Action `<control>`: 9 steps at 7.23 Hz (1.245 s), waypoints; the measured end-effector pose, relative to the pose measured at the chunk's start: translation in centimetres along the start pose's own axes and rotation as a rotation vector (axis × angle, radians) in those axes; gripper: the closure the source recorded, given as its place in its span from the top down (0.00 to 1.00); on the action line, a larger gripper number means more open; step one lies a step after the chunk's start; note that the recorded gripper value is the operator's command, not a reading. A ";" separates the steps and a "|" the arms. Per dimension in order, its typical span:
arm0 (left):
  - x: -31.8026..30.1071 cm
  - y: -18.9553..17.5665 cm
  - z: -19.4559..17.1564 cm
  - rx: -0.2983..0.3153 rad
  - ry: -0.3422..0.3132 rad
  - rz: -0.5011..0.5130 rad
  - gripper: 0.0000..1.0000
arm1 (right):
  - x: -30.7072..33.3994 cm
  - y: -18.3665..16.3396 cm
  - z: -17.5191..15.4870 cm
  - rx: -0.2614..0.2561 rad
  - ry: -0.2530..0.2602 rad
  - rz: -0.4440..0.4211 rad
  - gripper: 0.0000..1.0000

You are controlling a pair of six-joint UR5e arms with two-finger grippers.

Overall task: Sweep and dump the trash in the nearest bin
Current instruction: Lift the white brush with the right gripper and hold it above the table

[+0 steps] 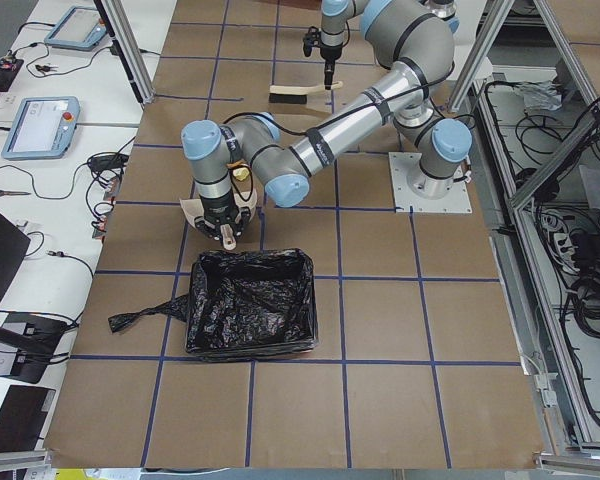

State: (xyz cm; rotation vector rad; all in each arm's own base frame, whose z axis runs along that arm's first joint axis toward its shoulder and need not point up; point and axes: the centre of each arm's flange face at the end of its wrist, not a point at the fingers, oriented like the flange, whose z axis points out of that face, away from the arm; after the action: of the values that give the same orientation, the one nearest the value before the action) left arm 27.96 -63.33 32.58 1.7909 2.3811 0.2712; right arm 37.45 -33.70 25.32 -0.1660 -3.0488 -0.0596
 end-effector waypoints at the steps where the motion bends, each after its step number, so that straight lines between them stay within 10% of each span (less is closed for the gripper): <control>1: 0.0 0.0 0.0 -0.001 -0.003 0.000 0.00 | 0.3 0.4 0.5 -0.021 -0.008 -0.001 0.99; 6: -0.3 0.0 0.4 -0.002 -0.007 0.000 0.00 | 1.2 1.2 2.4 -0.006 -0.040 0.021 0.97; 9: -0.3 0.0 0.5 -0.003 -0.008 0.000 0.00 | 1.4 1.3 2.8 -0.010 -0.052 0.031 0.66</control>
State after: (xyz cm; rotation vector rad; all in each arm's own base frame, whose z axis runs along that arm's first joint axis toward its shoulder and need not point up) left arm 28.12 -63.59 32.07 1.7868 2.3744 0.2674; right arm 35.96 -32.11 22.70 -0.2194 -3.0975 -0.0700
